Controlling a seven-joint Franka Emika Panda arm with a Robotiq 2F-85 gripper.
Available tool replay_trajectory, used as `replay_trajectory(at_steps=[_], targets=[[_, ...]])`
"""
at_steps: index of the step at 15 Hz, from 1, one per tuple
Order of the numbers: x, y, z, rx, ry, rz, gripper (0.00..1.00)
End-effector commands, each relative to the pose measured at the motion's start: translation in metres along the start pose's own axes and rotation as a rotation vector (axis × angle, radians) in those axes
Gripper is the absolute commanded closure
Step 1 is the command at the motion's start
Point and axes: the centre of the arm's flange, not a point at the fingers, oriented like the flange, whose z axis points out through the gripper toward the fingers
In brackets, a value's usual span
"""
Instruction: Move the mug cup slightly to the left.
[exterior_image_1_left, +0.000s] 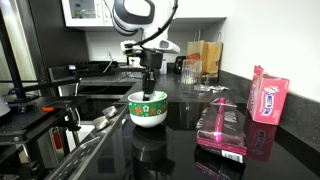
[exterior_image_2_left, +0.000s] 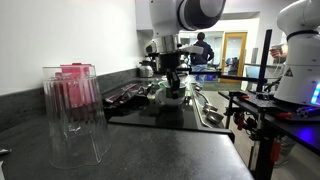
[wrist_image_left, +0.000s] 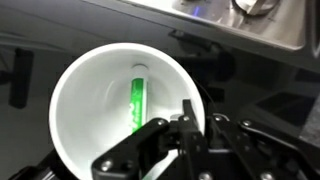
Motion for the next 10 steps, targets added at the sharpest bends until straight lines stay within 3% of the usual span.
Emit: replay_trajectory(at_steps=[1, 10], targets=[[0.002, -0.021, -0.027, 0.018, 0.03, -0.038, 0.97], [0.01, -0.116, -0.033, 0.0, 0.022, -0.251, 0.97]])
